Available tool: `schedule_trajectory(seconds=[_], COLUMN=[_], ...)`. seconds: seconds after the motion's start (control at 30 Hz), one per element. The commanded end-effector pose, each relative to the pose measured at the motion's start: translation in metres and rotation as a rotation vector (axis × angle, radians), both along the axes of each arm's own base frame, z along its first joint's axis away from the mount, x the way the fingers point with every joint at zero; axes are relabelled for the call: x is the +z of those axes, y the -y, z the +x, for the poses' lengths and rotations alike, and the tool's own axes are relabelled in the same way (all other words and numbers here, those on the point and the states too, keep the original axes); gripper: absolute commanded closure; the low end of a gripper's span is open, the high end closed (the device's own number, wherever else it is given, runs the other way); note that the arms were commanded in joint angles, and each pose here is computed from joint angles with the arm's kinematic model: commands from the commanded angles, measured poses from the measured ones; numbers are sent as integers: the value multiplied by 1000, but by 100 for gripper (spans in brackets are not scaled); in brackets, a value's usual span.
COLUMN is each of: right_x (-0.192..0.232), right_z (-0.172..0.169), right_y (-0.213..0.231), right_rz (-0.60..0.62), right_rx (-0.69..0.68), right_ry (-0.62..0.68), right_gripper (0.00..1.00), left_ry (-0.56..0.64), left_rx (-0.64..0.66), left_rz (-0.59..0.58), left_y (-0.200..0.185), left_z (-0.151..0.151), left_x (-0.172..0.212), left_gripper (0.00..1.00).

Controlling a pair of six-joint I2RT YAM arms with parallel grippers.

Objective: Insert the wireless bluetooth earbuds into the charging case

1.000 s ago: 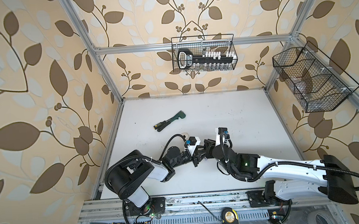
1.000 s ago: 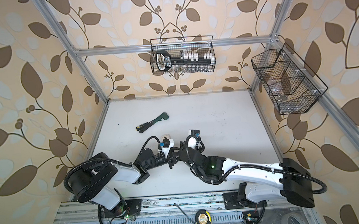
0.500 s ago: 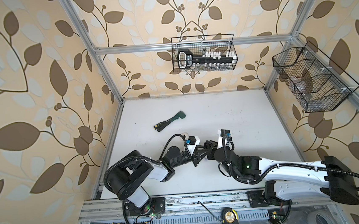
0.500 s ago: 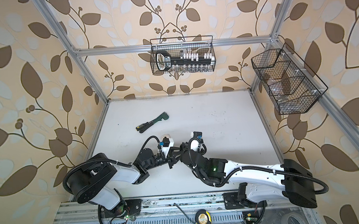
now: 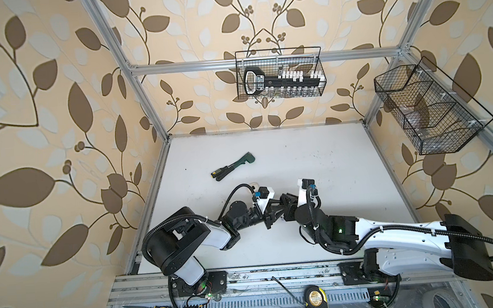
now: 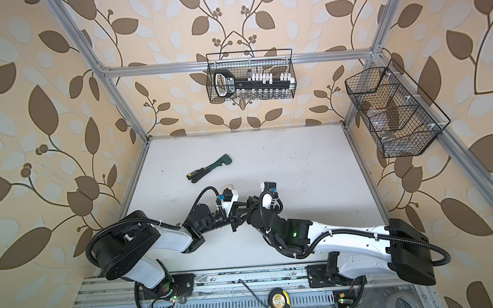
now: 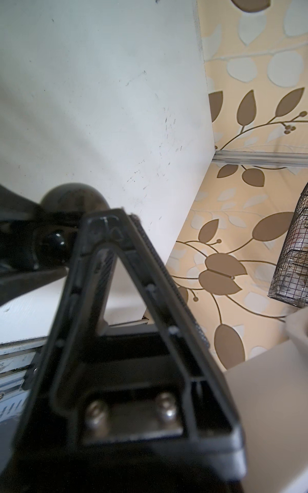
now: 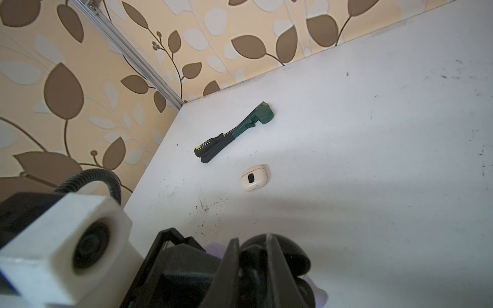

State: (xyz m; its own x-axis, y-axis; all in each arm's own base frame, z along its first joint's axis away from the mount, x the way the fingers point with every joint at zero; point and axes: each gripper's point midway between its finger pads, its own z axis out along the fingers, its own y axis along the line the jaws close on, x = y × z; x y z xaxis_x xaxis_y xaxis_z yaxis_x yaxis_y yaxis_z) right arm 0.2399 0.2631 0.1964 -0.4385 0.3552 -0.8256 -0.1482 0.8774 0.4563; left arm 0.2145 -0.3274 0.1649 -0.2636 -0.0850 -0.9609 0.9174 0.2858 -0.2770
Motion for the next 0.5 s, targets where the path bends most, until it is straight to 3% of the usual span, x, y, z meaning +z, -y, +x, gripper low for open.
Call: schedule_trajectory(seconds=[0.0, 0.47], right_x=[-8, -12], right_z=[-1, -2], right_y=[2, 3], right_rz=[-32, -31], right_rx=[-6, -16], right_ry=[11, 46], right_gripper=[84, 84], left_ry=[98, 70], left_rx=[-37, -64], left_rz=[-112, -138], left_y=[2, 4], left_z=[-5, -8], left_x=[44, 52], left_gripper=[100, 100])
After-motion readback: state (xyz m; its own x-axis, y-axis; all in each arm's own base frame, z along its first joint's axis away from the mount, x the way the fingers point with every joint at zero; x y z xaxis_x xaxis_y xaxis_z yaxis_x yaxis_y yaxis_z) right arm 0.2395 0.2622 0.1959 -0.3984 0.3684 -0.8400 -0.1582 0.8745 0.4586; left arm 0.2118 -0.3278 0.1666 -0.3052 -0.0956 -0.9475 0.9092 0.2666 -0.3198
